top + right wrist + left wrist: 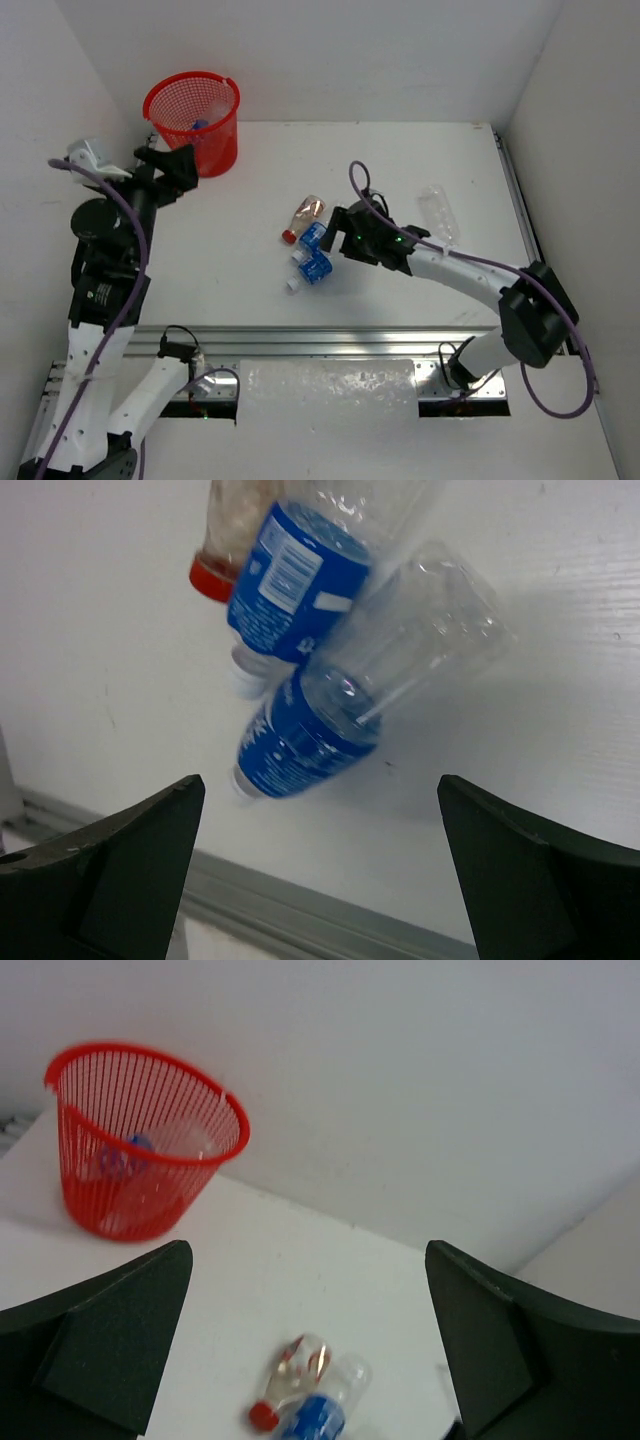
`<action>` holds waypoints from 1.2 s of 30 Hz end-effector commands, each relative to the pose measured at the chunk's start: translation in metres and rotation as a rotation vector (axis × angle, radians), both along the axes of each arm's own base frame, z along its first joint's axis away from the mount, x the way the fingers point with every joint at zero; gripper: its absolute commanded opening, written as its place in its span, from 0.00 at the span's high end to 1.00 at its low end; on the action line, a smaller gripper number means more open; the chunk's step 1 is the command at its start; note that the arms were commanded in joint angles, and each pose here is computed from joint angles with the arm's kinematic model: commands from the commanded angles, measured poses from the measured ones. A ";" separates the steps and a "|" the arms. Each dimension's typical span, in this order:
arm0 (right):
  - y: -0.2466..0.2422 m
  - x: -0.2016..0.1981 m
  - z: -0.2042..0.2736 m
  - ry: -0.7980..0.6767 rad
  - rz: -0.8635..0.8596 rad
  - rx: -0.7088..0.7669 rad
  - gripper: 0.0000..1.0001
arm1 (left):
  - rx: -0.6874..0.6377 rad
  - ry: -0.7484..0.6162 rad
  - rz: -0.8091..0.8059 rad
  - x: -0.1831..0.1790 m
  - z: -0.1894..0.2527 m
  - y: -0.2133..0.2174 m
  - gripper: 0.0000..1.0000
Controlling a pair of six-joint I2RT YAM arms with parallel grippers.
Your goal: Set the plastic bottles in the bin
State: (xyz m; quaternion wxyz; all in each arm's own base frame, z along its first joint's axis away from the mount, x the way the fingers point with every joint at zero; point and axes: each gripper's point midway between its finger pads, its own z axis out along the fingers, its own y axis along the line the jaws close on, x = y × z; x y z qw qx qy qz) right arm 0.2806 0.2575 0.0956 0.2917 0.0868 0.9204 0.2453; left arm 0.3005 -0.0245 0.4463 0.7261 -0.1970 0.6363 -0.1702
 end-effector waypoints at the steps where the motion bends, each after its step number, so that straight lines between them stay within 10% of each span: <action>1: -0.005 0.016 0.004 -0.037 -0.223 -0.115 0.01 | 0.039 0.224 -0.058 -0.001 -0.097 -0.009 0.00; 8: 0.027 0.019 -0.029 0.076 -0.263 -0.328 0.01 | 0.178 0.415 -0.020 -0.029 -0.201 0.007 0.00; 18: 0.013 0.004 -0.084 0.134 -0.379 -0.357 0.06 | 0.187 0.399 -0.101 -0.032 -0.204 -0.006 0.00; 24: -0.012 -0.014 -0.085 0.025 -0.311 -0.279 0.67 | 0.128 0.388 -0.216 -0.034 -0.202 -0.028 0.00; 32: 0.046 -0.062 0.038 -0.587 0.519 0.067 0.77 | -0.179 0.263 -0.906 -0.053 -0.189 -0.151 0.00; 36: 0.051 -0.123 0.086 -0.781 0.875 0.209 0.84 | -0.118 0.240 -1.128 -0.076 -0.177 -0.209 0.00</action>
